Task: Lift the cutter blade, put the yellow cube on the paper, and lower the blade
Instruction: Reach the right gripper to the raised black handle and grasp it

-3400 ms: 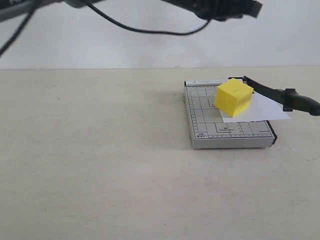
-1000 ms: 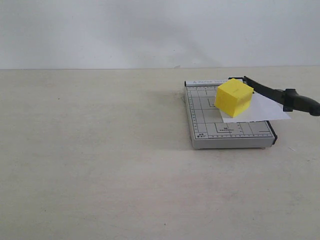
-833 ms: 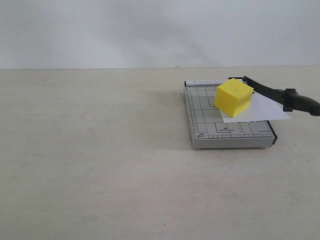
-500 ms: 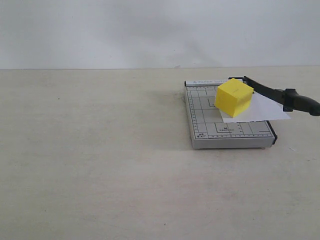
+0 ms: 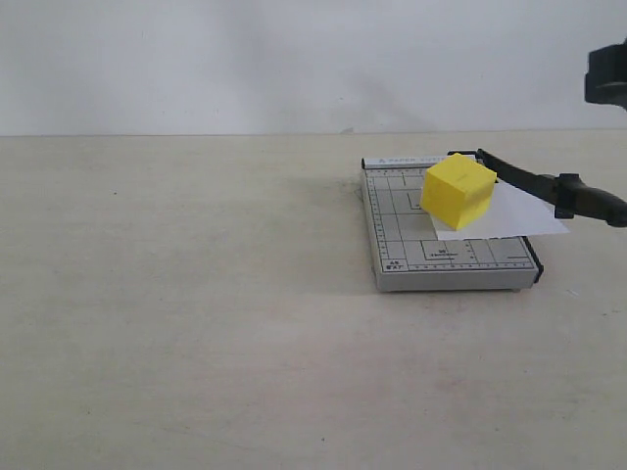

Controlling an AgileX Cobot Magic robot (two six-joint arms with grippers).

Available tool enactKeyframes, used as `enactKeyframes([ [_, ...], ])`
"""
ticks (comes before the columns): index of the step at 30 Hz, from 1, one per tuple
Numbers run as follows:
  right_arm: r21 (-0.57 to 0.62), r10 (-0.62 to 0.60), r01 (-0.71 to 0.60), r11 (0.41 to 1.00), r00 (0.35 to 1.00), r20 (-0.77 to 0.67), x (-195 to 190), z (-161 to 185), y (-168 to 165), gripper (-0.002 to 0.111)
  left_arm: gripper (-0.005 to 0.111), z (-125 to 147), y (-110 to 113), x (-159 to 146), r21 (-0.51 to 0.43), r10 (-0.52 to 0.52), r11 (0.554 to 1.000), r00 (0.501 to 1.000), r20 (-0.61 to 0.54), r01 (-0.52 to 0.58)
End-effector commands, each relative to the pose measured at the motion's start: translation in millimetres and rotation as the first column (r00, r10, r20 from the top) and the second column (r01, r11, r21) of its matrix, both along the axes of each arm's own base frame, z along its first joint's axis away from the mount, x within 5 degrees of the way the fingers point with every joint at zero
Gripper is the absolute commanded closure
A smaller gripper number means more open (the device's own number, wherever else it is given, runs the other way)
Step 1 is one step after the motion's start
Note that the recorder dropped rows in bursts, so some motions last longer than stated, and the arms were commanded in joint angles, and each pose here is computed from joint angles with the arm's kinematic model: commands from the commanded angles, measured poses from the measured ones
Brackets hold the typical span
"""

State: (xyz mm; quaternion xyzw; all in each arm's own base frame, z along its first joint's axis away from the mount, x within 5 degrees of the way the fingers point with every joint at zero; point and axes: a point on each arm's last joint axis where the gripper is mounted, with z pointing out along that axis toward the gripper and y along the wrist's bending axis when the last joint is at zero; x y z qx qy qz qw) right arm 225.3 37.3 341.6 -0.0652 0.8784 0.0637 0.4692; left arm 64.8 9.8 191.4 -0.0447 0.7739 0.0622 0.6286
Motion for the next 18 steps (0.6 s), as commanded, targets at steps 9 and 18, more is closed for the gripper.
enactKeyframes([
  [9,-0.139,-0.118,0.072,0.988,0.928,-0.354,64.4,-41.1,-2.2,0.054,0.102,0.5,-0.2,0.0,-0.01,-0.001,1.0,1.0,0.016,0.001],
  [18,-0.173,-0.124,0.055,0.983,0.901,-0.416,72.5,-58.4,-2.3,0.054,0.102,0.5,-0.2,0.0,-0.01,-0.001,1.0,1.0,0.016,0.001],
])
